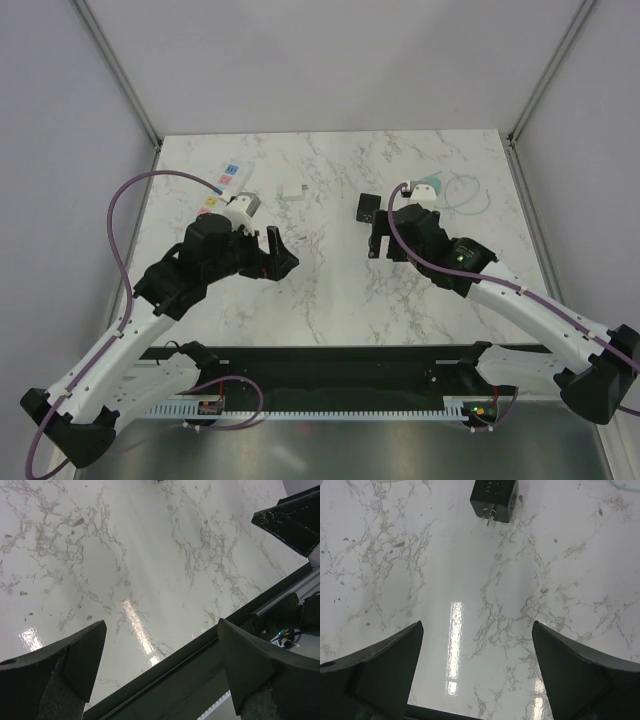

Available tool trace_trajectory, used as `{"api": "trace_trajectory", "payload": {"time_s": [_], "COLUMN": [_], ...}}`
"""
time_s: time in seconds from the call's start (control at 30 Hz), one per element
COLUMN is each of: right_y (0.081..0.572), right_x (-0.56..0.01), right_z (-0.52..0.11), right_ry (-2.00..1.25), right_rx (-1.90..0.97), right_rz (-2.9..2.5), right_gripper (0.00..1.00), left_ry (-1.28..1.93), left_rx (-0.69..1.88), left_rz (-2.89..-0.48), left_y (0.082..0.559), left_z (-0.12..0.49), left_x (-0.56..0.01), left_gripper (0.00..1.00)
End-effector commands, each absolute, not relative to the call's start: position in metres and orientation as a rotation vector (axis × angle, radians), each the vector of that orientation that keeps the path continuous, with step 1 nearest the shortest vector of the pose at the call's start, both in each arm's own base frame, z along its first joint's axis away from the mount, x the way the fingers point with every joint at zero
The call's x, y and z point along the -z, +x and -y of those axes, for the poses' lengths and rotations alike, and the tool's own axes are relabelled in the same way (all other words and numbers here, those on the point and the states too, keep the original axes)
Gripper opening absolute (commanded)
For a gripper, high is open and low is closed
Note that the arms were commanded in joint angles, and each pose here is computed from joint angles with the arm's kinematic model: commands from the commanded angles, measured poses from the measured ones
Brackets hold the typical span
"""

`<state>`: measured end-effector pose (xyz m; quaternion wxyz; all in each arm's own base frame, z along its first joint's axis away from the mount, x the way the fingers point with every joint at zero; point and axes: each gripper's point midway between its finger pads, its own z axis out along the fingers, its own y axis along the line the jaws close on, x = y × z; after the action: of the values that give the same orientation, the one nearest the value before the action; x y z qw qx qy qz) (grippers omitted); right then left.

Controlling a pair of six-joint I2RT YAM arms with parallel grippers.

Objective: Insert the plug

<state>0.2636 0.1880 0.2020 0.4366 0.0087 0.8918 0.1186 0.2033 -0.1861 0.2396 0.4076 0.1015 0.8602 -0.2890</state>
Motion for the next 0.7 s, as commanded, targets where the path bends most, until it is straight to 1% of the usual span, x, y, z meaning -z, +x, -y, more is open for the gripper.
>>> {"api": "trace_trajectory", "payload": {"time_s": [0.0, 0.3, 0.47, 0.53, 0.57, 0.67], "right_y": [0.274, 0.281, 0.305, 0.316, 0.319, 0.325], "right_x": [-0.223, -0.211, -0.198, -0.196, -0.195, -0.191], "right_z": [-0.189, -0.190, -0.169, -0.152, -0.149, -0.134], "right_ry": [0.077, 0.041, 0.064, 0.104, 0.118, 0.178], "right_rx": [-0.301, -0.240, -0.100, -0.070, -0.077, -0.099], "right_rz": [-2.156, -2.181, -2.185, -2.195, -2.200, -2.202], "right_gripper": [0.98, 0.98, 0.98, 0.98, 0.98, 0.98], "left_ry": [0.312, 0.331, 0.326, 0.325, 0.326, 0.350], "left_rx": [0.729, 0.700, 0.692, 0.661, 0.637, 0.581], "left_rz": [-2.124, -2.174, -2.205, -2.236, -2.220, -2.261], "left_y": [0.203, 0.203, 0.207, 0.217, 0.225, 0.251], "left_z": [0.187, 0.186, 0.189, 0.192, 0.193, 0.206], "left_x": [-0.245, -0.234, -0.231, -0.225, -0.233, -0.230], "left_gripper": [1.00, 1.00, 0.99, 0.99, 0.98, 0.95]}}
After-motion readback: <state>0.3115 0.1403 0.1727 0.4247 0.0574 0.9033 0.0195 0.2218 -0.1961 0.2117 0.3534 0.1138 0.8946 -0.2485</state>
